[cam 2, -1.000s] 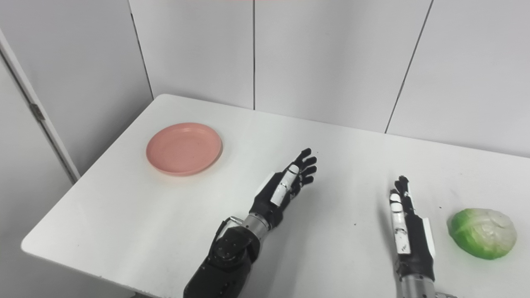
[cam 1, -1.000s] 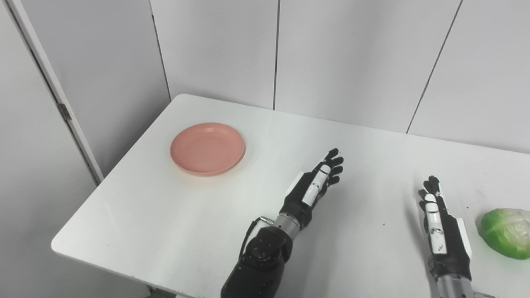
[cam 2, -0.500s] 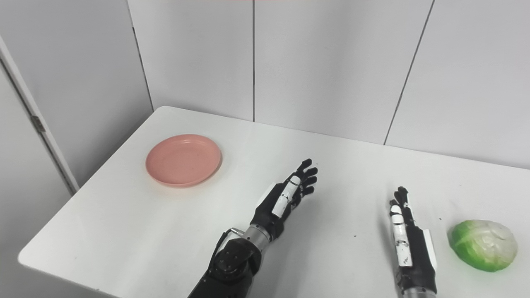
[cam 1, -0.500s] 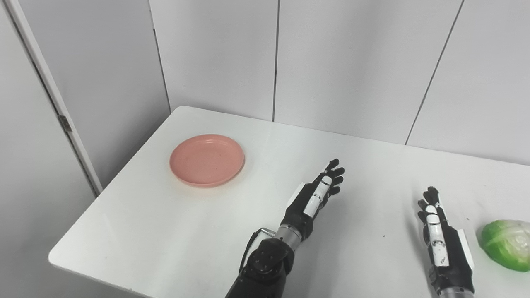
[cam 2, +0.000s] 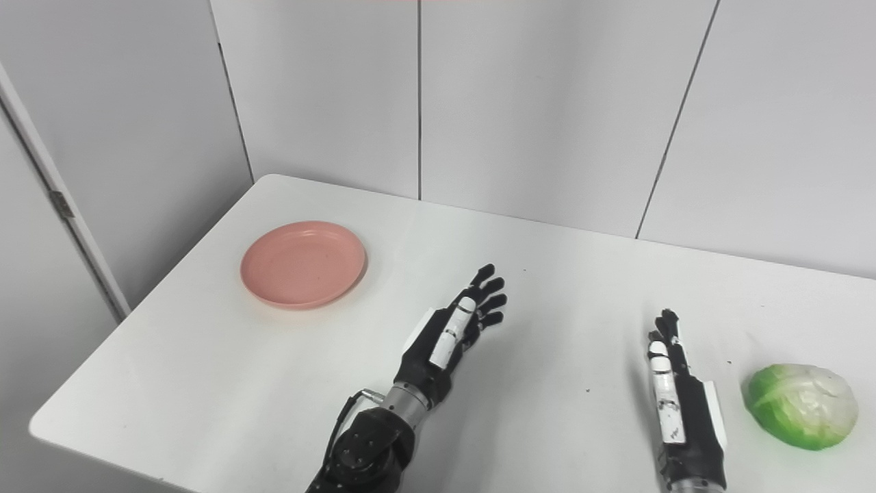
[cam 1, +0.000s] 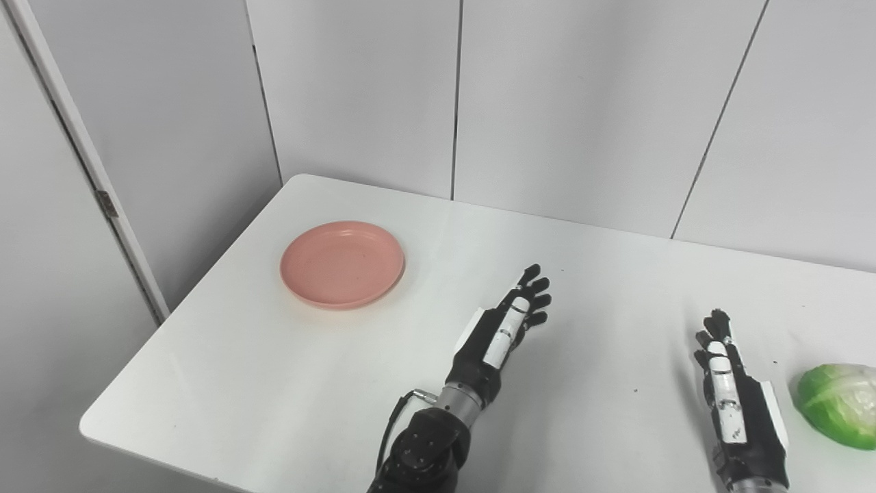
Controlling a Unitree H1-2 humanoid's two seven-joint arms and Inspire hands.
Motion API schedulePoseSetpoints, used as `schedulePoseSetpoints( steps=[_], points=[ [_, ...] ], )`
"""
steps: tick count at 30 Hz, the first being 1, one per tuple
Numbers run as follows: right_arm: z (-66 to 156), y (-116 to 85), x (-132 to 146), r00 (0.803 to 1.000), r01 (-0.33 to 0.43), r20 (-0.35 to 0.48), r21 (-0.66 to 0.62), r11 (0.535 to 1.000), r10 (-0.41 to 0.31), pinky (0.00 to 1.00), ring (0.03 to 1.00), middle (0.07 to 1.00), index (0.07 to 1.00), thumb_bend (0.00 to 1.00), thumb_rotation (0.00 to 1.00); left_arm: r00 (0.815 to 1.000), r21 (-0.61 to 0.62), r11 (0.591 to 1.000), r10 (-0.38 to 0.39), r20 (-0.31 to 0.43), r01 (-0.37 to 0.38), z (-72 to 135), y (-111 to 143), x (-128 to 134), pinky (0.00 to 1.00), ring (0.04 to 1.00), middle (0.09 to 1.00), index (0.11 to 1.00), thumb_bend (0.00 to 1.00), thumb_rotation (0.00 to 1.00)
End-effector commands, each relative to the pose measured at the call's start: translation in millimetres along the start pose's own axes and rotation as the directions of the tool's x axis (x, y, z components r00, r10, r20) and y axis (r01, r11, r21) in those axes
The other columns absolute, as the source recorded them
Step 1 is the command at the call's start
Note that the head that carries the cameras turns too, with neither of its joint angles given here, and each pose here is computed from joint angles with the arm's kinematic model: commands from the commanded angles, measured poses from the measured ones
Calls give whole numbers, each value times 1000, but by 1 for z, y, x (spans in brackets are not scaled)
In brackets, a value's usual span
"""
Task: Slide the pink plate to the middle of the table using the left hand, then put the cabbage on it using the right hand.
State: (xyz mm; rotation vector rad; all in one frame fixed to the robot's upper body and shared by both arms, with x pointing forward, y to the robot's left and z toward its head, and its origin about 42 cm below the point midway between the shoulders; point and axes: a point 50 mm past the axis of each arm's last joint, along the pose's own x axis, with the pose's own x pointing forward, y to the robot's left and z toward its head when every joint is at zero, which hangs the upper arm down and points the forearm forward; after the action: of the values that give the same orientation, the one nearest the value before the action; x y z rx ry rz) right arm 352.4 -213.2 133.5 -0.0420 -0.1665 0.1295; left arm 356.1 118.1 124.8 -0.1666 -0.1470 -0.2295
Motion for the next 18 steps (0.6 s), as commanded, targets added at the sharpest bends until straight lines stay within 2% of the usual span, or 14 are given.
schedulePoseSetpoints(
  steps=[1,4,7,13,18],
  points=[
    [4,-3,2,1000,-14,18,-9,1000,14,1000,1000,1000,1000,161,1000,995,18,1000,-10,103,8,28,-2,13,926,931,954,949,471,1000],
    [4,-5,2,1000,-12,14,-6,1000,12,1000,1000,1000,1000,188,1000,991,10,1000,-5,134,4,47,-2,12,976,955,959,950,495,1000],
    [7,-4,2,1000,1,29,12,1000,-1,1000,1000,1000,1000,111,1000,985,12,1000,-4,173,2,62,0,10,999,970,966,953,479,1000],
    [10,-5,3,999,0,34,-3,1000,0,1000,1000,1000,1000,87,1000,962,59,998,19,272,-36,92,7,6,1000,960,962,951,468,1000],
    [11,-6,2,999,-1,43,-7,1000,1,1000,997,1000,1000,68,1000,945,51,995,70,318,-91,108,17,5,979,949,951,943,460,1000]
  ],
)
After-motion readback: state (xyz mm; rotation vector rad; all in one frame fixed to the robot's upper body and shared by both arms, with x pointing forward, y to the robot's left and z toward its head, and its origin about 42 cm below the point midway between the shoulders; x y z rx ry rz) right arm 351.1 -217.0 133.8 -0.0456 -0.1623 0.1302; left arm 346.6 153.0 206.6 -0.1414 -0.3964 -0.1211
